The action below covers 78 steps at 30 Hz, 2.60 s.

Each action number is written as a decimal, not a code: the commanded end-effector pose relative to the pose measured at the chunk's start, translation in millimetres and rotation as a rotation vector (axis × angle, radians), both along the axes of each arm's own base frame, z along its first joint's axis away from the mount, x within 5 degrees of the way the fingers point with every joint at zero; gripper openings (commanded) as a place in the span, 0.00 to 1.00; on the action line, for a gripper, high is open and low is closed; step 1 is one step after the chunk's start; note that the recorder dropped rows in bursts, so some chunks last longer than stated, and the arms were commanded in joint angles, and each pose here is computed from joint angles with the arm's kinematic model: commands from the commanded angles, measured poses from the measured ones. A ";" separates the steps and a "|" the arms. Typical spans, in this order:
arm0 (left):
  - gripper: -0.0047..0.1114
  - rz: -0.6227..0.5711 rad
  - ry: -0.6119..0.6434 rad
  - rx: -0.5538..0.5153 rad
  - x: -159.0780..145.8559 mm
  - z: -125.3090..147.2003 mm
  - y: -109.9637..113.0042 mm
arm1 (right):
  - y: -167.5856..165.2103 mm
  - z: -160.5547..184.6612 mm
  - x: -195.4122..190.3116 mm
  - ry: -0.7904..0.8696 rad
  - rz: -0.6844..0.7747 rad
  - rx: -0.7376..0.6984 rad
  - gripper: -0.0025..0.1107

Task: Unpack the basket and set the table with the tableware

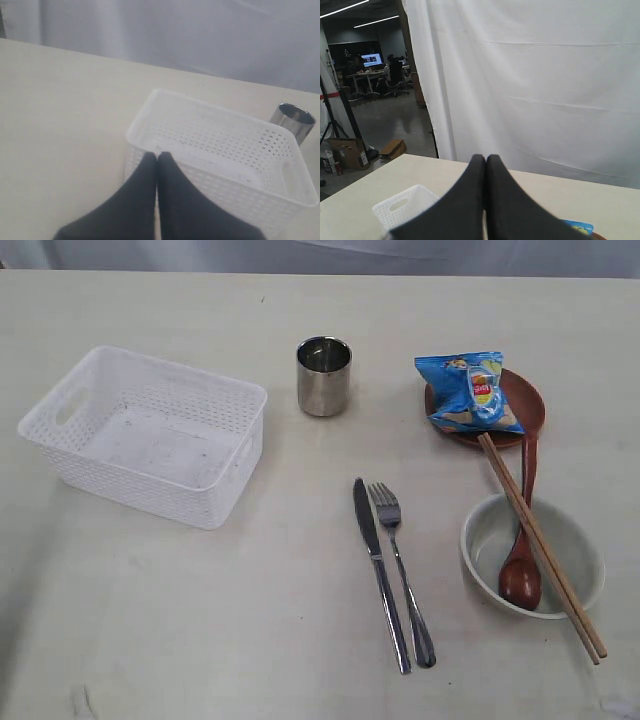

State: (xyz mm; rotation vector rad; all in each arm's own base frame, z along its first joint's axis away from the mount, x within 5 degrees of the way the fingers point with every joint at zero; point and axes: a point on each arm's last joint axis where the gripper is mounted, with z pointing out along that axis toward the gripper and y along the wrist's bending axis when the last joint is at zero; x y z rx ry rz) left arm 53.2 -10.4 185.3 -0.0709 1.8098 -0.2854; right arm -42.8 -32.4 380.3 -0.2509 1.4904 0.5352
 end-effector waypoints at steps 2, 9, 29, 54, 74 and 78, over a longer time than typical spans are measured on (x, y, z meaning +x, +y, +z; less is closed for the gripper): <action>0.04 0.011 -0.005 0.049 0.1 -1.1 1.9 | -1.2 1.2 -1.8 -0.010 -0.009 0.002 0.02; 0.04 -0.004 -0.026 0.219 0.4 -1.2 4.2 | -1.2 1.2 -1.8 -0.010 -0.009 0.002 0.02; 0.04 -0.039 -0.049 0.372 0.4 -1.0 4.3 | -1.2 1.2 -1.8 -0.010 -0.009 0.002 0.02; 0.04 -0.038 -0.049 0.370 0.4 -1.0 4.3 | 2.4 -4.1 2.6 0.005 -0.023 -0.008 0.02; 0.04 -0.039 -0.047 0.370 0.4 -1.2 4.3 | 36.8 -109.8 81.7 -0.061 -0.447 -0.164 0.02; 0.04 -0.039 -0.047 0.370 0.4 -1.2 4.3 | 35.9 -143.9 92.6 -0.011 -0.457 -0.202 0.02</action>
